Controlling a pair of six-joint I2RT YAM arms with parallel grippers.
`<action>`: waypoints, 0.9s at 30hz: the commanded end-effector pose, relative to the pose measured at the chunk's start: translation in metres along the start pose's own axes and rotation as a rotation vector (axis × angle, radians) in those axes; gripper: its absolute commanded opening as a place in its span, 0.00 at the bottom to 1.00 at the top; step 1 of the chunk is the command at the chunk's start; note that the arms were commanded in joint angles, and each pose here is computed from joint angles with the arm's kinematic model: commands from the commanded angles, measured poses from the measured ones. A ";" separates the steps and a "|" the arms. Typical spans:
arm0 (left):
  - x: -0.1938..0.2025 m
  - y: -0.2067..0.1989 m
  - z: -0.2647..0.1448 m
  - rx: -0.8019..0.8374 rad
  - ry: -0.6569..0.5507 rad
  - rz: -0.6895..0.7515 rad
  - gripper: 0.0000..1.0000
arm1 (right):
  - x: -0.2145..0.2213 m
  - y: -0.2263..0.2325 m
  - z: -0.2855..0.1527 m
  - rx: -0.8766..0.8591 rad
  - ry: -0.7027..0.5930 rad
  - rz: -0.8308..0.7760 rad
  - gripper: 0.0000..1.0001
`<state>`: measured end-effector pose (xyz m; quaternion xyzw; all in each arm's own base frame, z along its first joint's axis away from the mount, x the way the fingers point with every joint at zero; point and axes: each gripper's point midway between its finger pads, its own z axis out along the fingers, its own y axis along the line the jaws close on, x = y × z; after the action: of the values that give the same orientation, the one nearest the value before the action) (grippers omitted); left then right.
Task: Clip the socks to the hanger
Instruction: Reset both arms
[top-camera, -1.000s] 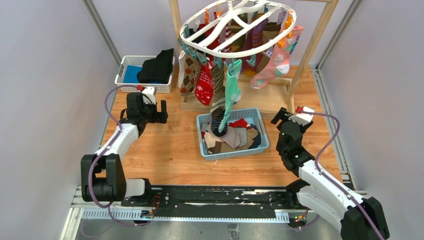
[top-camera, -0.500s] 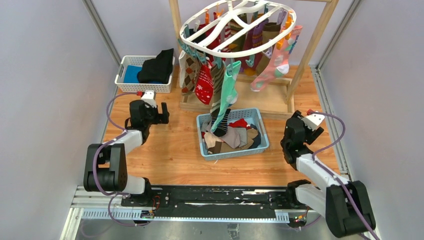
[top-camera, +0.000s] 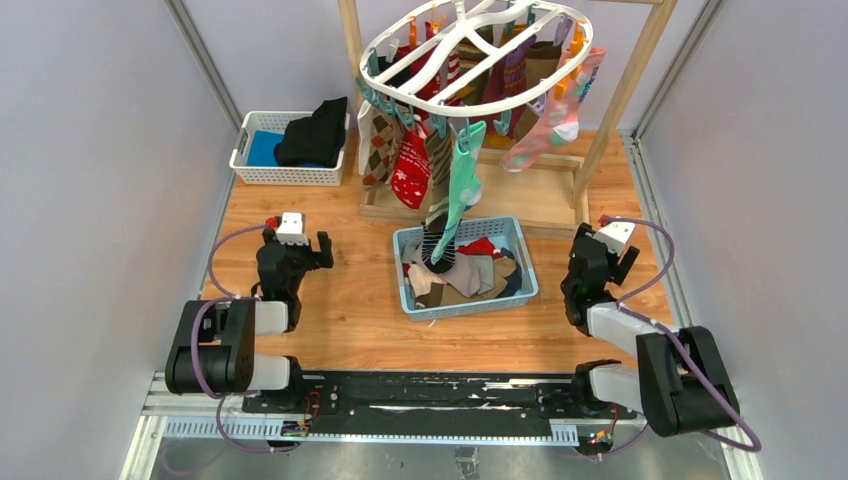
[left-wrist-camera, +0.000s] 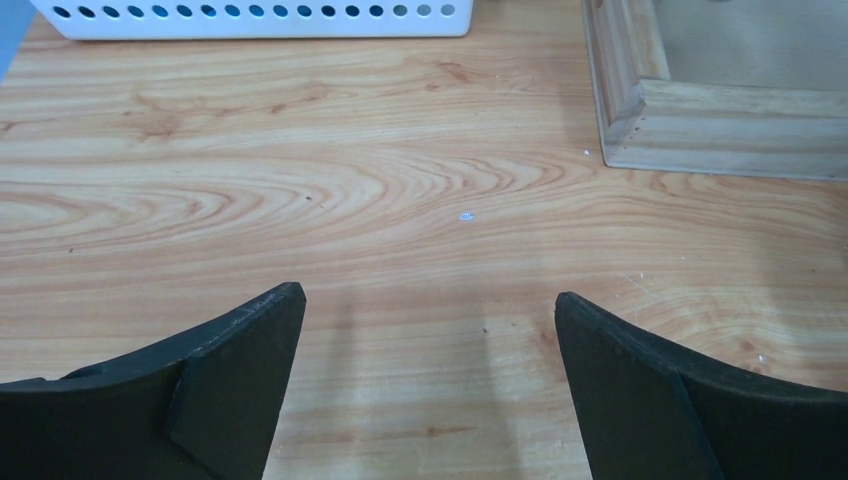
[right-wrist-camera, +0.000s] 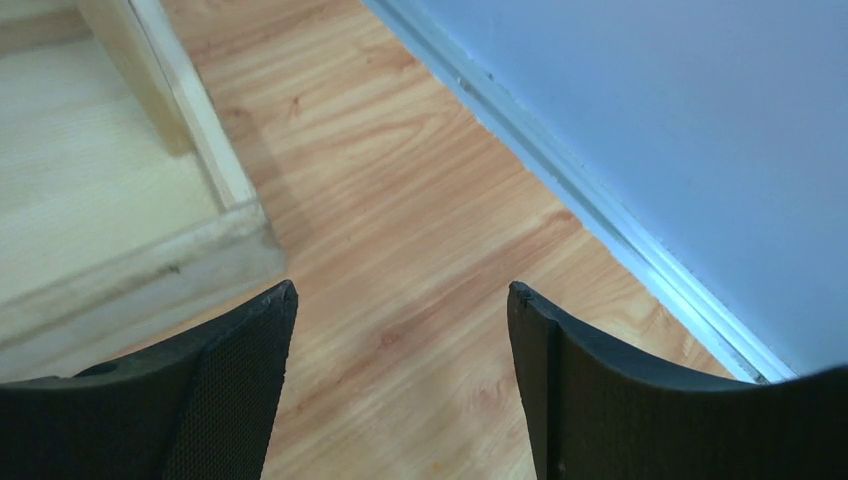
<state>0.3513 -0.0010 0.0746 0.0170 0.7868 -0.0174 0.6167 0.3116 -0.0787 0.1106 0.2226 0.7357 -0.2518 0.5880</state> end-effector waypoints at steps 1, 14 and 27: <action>-0.035 0.002 -0.009 -0.008 -0.226 0.038 1.00 | 0.011 0.002 0.004 -0.042 -0.048 -0.023 0.74; -0.031 -0.003 0.001 0.020 -0.157 0.059 1.00 | 0.023 0.056 0.002 -0.357 -0.112 -0.176 0.85; -0.031 -0.003 0.001 0.021 -0.160 0.059 1.00 | 0.026 0.055 0.007 -0.347 -0.060 -0.173 0.88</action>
<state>0.3552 -0.0045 0.0943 0.0374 0.7479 -0.0155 0.6625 0.3391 -0.0358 0.0665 0.0415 0.7789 -0.1751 0.6008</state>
